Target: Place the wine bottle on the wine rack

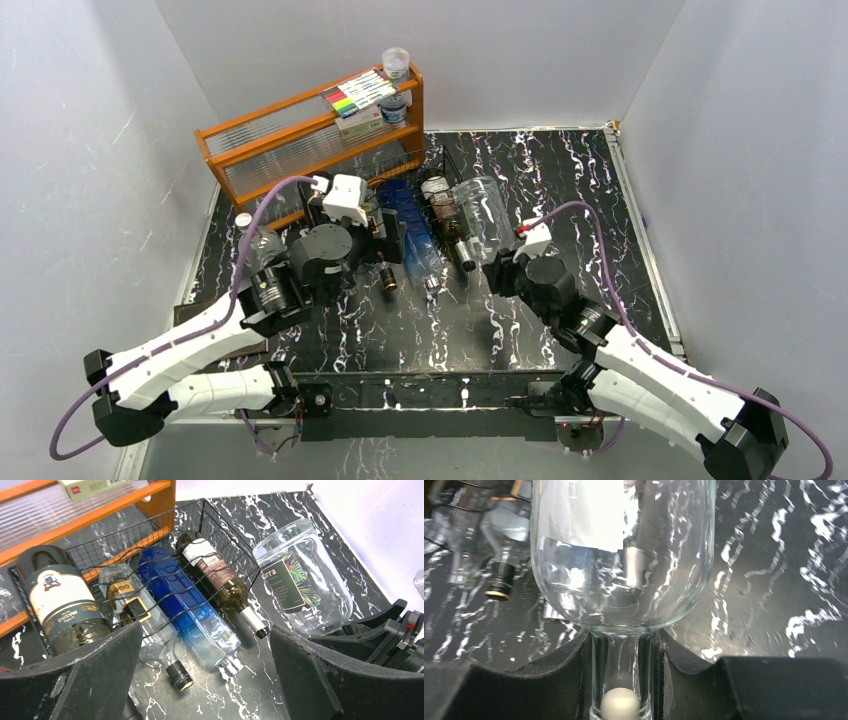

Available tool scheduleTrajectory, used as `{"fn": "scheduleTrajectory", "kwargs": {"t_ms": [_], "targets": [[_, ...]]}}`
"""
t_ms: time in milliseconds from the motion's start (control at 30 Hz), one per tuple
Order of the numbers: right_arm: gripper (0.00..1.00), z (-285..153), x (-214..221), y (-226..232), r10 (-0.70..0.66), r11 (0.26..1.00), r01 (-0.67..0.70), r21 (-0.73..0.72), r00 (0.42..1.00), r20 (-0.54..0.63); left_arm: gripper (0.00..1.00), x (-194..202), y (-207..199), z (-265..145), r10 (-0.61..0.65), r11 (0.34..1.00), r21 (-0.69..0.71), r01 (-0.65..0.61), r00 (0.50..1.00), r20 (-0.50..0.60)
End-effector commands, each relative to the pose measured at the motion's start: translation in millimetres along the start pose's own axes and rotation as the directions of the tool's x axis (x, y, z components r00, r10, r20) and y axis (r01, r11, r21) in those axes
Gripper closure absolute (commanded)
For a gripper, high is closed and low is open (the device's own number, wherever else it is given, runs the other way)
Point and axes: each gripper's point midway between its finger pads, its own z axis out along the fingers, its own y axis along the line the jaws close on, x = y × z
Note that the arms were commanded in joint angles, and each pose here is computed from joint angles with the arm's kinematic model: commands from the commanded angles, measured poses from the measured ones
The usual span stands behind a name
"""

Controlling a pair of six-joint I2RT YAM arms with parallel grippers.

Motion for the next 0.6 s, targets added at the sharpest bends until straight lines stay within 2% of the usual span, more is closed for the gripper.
{"fn": "scheduleTrajectory", "kwargs": {"t_ms": [0, 267, 567], "targets": [[1.0, -25, -155, 68, 0.142, 0.96, -0.023, -0.278, 0.898, 0.416, 0.02, -35, 18, -19, -0.037, 0.998, -0.04, 0.041, 0.995, 0.09], [1.0, 5, -174, 115, 0.239, 0.899, -0.047, -0.436, 0.887, 0.396, 0.02, -37, 29, -28, -0.044, 0.997, -0.062, 0.05, 0.994, 0.095], [1.0, 45, -191, 154, 0.35, 0.837, -0.118, -0.535, 0.865, 0.358, 0.02, -49, 41, -43, -0.07, 0.995, -0.067, 0.079, 0.99, 0.123]]}}
